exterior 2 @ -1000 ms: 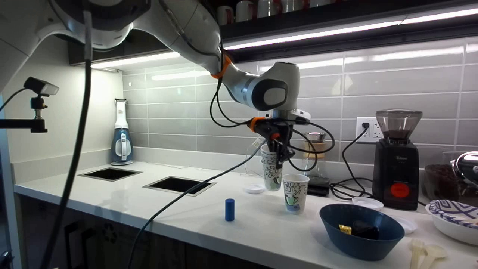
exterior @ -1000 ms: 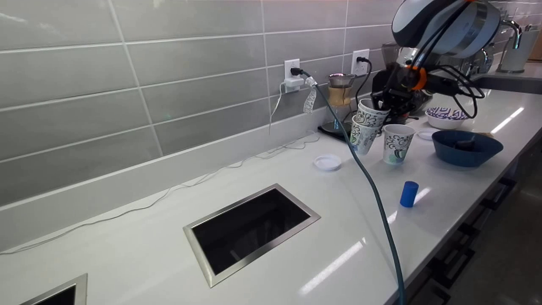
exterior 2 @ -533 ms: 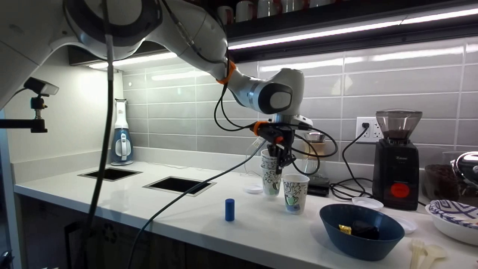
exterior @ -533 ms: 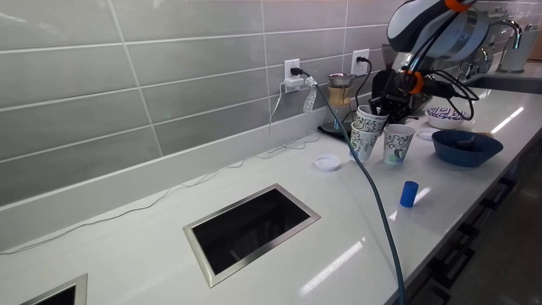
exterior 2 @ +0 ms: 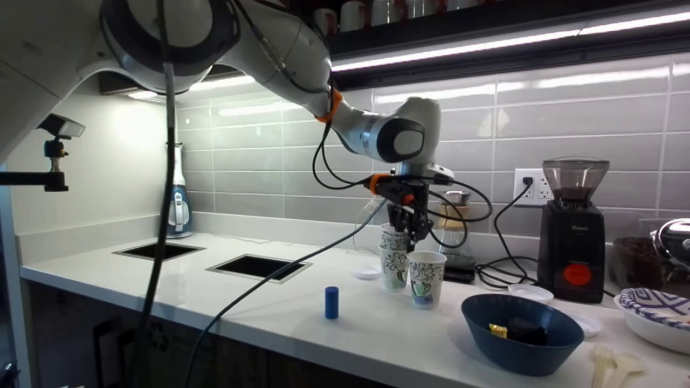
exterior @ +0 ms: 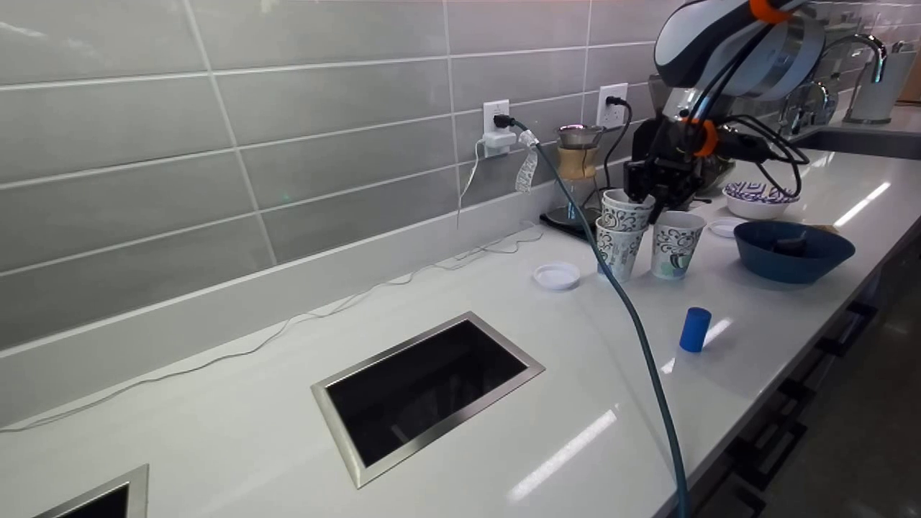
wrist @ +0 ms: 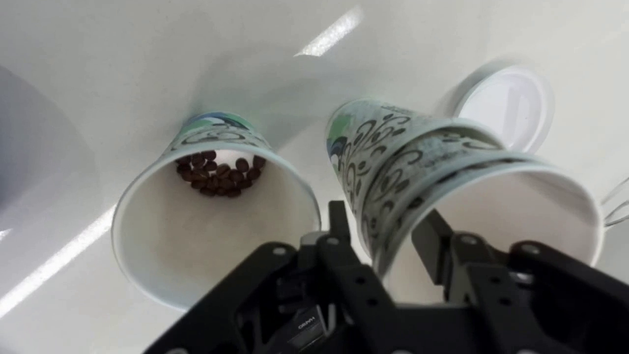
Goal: Take the stack of cups off the blue cup and put them on the counter
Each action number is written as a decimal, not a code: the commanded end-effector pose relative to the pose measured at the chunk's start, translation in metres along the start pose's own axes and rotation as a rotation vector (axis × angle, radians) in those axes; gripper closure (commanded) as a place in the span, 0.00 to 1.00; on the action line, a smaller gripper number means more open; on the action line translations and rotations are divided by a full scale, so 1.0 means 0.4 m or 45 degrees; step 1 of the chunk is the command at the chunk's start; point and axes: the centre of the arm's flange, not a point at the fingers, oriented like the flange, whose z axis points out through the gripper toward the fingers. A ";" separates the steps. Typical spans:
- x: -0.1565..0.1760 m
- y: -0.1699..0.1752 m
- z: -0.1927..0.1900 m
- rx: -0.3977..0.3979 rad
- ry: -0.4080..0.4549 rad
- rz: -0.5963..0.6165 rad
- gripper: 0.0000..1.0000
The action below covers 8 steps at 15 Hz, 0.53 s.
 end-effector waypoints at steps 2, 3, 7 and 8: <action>0.006 -0.018 -0.087 0.008 -0.032 -0.037 0.22; -0.004 -0.013 -0.115 0.019 -0.049 -0.033 0.14; -0.075 0.037 -0.264 0.045 -0.078 -0.109 0.00; -0.096 0.058 -0.297 0.028 -0.055 -0.173 0.00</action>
